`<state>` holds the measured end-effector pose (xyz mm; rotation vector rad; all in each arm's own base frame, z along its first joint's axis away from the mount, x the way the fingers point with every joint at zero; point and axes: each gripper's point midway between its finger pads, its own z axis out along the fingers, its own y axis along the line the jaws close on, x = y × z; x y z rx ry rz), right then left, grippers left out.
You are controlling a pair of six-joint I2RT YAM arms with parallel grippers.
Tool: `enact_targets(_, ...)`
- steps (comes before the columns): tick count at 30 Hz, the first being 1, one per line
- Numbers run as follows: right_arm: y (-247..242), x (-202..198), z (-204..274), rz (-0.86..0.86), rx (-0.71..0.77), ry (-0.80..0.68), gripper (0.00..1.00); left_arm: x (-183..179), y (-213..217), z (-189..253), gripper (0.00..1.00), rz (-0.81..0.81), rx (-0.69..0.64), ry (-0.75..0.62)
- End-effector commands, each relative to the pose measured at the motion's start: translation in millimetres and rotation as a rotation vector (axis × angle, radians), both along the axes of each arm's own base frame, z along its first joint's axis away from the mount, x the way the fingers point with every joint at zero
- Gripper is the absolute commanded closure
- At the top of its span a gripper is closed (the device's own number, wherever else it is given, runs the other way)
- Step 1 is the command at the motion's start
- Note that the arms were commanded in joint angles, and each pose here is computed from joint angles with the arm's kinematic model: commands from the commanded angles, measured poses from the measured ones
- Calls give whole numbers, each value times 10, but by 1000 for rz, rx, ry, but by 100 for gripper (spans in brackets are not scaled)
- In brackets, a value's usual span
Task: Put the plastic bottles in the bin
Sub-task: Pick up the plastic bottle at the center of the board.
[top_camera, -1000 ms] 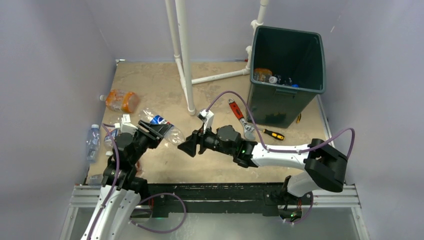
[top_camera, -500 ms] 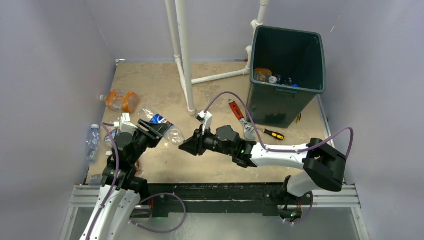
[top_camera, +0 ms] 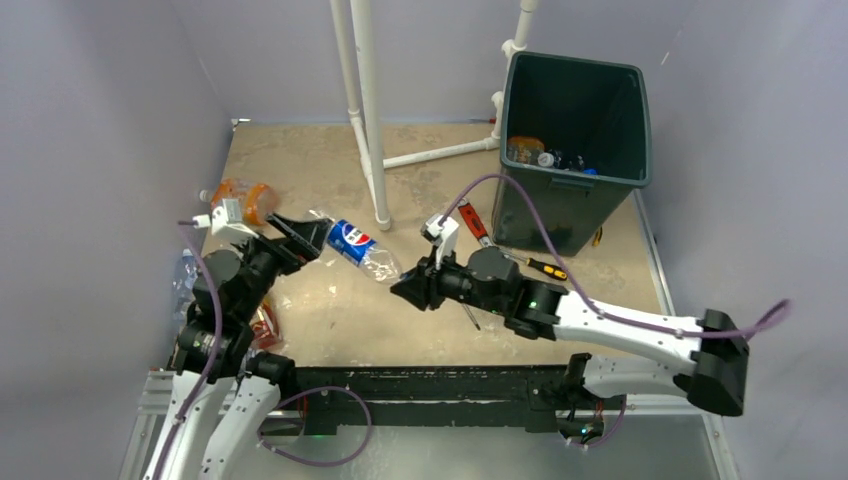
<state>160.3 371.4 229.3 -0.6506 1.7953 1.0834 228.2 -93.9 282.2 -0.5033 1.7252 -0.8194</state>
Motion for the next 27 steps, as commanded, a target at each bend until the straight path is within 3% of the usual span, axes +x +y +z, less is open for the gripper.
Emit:
enact_targets(1,-460,17,140,-67,-179,-65,100,56,151,583,1,23,239,-205)
enact_targets(8,-1031,-39,297,-182,-239,-49,100,216,-472,918,1,-349,373,-361)
enact_targets(15,-1173,-147,374,-179,-169,-39,100,75,-585,873,1,-436,565,-437)
enact_targets(23,-1027,-53,438,-179,-177,-68,100,113,-547,713,1,-390,571,-453)
enact_targets(27,-928,-21,546,-170,-129,-94,100,160,-379,889,1,-245,508,-477)
